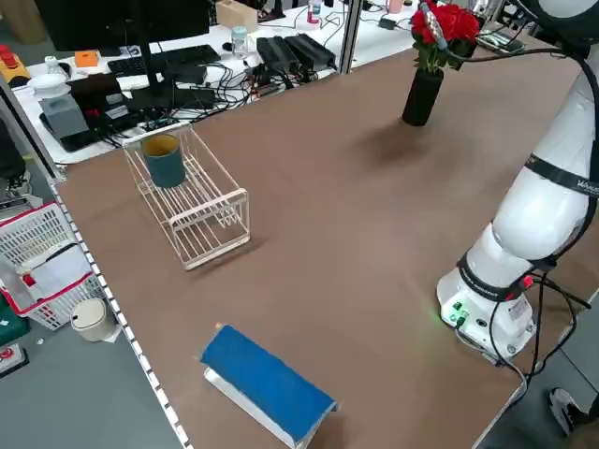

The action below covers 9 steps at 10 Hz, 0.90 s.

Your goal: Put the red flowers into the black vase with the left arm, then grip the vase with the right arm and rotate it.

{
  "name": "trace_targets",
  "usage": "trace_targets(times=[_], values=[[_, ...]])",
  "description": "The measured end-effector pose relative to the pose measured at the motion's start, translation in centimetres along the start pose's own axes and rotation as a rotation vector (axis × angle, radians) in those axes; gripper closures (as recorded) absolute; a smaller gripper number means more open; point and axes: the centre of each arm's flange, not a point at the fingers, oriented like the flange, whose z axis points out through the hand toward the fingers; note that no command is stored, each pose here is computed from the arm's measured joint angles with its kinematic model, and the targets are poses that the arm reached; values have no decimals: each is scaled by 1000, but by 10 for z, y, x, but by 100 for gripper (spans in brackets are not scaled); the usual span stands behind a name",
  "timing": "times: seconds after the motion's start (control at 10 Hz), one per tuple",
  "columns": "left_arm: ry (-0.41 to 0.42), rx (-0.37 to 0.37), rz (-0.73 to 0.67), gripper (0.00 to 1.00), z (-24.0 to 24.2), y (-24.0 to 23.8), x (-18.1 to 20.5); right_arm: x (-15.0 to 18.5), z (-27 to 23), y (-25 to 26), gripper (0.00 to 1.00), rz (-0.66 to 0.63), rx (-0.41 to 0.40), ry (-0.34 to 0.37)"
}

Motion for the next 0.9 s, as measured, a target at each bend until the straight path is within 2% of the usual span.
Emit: trace_targets(times=[0.9], values=[[10, 0, 0, 0, -5, 0, 0, -2, 2, -6, 0, -7, 23, 14]])
